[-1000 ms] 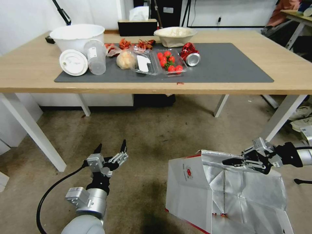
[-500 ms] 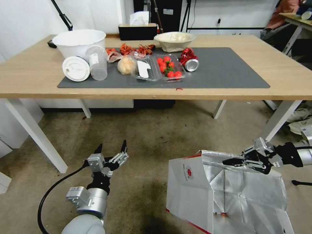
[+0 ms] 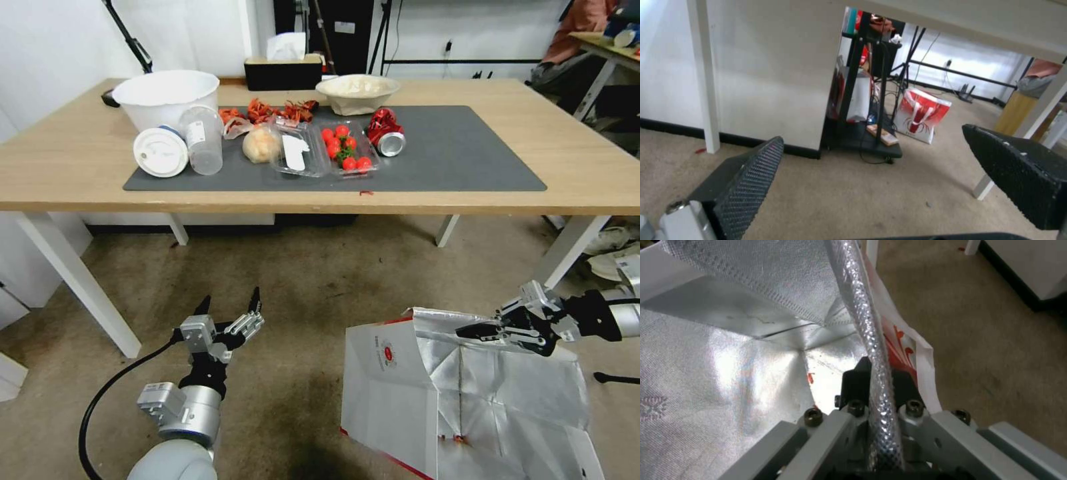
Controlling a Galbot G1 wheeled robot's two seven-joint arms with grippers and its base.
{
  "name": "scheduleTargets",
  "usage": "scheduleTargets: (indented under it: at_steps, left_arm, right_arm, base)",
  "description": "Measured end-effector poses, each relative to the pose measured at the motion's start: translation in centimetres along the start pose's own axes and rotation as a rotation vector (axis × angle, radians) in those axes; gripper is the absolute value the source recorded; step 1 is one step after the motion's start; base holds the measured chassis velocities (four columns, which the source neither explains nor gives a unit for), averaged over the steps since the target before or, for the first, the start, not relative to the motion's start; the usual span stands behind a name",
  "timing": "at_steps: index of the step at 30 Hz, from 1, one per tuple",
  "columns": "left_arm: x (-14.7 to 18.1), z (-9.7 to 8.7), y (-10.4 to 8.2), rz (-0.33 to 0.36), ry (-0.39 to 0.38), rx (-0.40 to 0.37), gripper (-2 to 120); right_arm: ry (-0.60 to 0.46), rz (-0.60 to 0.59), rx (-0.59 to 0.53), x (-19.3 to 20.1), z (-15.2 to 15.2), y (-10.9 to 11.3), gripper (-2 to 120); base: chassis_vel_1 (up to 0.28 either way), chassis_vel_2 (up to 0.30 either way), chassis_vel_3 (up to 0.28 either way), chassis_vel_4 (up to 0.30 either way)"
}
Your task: Pick up the food delivery bag from the floor and place it on the table.
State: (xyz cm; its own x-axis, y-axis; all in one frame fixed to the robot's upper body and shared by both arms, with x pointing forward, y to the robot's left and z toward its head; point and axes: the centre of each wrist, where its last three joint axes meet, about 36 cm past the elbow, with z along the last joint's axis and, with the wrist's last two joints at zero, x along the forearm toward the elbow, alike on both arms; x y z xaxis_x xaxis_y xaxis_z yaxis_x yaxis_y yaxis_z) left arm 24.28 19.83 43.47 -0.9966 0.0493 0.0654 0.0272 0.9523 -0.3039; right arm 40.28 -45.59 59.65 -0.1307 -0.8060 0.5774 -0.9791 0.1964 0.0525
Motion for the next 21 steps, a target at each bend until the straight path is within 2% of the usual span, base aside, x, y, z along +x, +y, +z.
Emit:
scheduleTargets:
  at_steps: [21]
  left_arm:
    - [-0.10,-0.09,0.07,0.004,0.002,-0.004,100]
  right_arm:
    - [-0.002,-0.001,0.002,-0.04,-0.13,0.03,0]
  base:
    - [0.000,0.000,0.000,0.000]
